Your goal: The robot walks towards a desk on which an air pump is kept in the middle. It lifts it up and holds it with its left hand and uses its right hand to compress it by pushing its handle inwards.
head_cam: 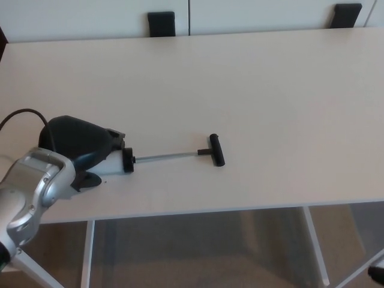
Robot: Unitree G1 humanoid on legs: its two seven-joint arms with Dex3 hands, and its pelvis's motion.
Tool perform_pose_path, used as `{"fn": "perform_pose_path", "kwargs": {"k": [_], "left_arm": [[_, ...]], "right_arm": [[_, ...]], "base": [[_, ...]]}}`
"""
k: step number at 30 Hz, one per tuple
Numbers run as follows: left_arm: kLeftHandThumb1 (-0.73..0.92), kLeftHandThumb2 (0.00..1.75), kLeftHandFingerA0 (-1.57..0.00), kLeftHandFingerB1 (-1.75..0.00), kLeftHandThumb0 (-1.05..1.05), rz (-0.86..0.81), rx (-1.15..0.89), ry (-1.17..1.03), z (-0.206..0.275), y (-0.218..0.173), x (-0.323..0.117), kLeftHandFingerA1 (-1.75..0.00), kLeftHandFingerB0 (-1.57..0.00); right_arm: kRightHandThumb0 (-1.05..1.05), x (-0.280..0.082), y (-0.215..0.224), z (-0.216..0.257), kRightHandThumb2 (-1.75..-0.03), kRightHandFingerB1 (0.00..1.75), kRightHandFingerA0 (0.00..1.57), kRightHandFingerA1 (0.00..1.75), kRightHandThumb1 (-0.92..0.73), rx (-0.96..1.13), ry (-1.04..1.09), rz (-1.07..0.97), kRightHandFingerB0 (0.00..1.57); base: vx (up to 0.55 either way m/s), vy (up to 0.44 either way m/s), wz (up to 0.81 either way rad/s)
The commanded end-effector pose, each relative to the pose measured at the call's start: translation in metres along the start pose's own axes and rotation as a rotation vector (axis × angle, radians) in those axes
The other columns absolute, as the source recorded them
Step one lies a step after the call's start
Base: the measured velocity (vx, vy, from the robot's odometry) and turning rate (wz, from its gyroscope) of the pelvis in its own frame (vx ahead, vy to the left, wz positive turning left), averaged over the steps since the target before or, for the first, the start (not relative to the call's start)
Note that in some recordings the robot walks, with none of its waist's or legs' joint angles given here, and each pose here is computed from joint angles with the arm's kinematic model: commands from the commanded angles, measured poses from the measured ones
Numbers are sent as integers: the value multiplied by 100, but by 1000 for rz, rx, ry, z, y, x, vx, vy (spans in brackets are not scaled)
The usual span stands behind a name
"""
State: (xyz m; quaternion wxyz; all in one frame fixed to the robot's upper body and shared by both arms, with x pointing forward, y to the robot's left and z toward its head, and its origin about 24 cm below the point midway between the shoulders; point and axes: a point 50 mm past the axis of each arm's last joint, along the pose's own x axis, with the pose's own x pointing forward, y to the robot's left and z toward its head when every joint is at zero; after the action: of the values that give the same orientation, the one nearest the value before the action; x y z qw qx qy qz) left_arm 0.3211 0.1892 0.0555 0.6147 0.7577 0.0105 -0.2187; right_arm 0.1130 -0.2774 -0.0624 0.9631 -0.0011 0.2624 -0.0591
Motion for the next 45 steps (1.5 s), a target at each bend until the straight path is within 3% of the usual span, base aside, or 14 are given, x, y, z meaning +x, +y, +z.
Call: {"fn": "perform_pose_path", "kwargs": {"k": [1,7,8,9,10,19,20,22,23,29,33,35,36,45], "left_arm": [[81,67,-74,-51,-25,20,-7,-48,-11,18,-8,-152,-70],[85,69,-79,-49,-29,44,-13,-77,0,34,-4,-147,-69],[89,66,-77,-116,-32,57,1,-94,6,38,-4,-157,-60],[89,66,-77,-116,-32,66,11,-105,10,39,-5,-157,-60],[86,70,-81,-70,-33,82,3,-134,16,42,-6,-151,-75],[86,69,-86,-58,-31,126,4,-206,33,52,-8,-143,-77],[67,105,-97,-71,-28,133,9,-213,34,53,-8,-113,-70],[67,105,-97,-71,-28,136,14,-217,35,54,-8,-113,-70],[85,66,-90,-51,-29,140,11,-223,36,54,-9,-130,-73],[83,67,-78,-81,-26,191,-3,-241,38,63,-9,-164,-75],[84,64,-74,-103,-28,216,1,-256,42,70,-9,-170,-65],[84,64,-74,-103,-28,220,9,-257,42,72,-10,-170,-65],[85,68,-78,-73,-28,218,28,-257,43,76,-10,-164,-80],[74,63,-73,-67,-27,219,119,-249,44,88,-10,-161,-78]], "right_arm": [[-48,-127,20,90,-63,40,69,43,-72,-170,-832,-283,59],[-56,-157,32,135,-72,41,54,45,-66,-184,-1183,-355,48],[-47,-167,35,148,-63,35,47,41,-79,-210,-1255,-367,42],[-47,-173,37,156,-63,35,47,41,-79,-227,-1295,-377,42],[-51,-180,39,171,-64,32,44,37,-79,-266,-1370,-395,37],[-56,-181,42,208,-66,28,26,30,-84,-449,-1510,-414,23],[-56,-179,43,216,-65,28,28,33,-83,-445,-1550,-424,25],[-56,-178,44,222,-65,28,28,33,-83,-439,-1576,-433,25],[-56,-176,47,230,-65,29,29,32,-81,-399,-1604,-406,26],[-66,-144,53,263,-93,40,17,42,-68,-395,-1611,-330,13],[-69,-106,54,280,-66,27,19,37,-87,-420,-1477,-312,15],[-69,-94,54,284,-66,27,19,37,-87,-419,-1432,-303,15],[-37,-70,52,288,-109,49,0,51,-51,-398,-1344,-268,0],[-73,3,51,281,-104,31,4,43,-68,-292,-1004,-72,0]], "base": [[0,0,0],[0,0,0],[0,0,0],[0,0,0],[0,0,0],[0,0,0],[0,0,0],[0,0,0],[0,0,0],[0,0,0],[0,0,0],[0,0,0],[0,0,0],[0,0,0]]}}
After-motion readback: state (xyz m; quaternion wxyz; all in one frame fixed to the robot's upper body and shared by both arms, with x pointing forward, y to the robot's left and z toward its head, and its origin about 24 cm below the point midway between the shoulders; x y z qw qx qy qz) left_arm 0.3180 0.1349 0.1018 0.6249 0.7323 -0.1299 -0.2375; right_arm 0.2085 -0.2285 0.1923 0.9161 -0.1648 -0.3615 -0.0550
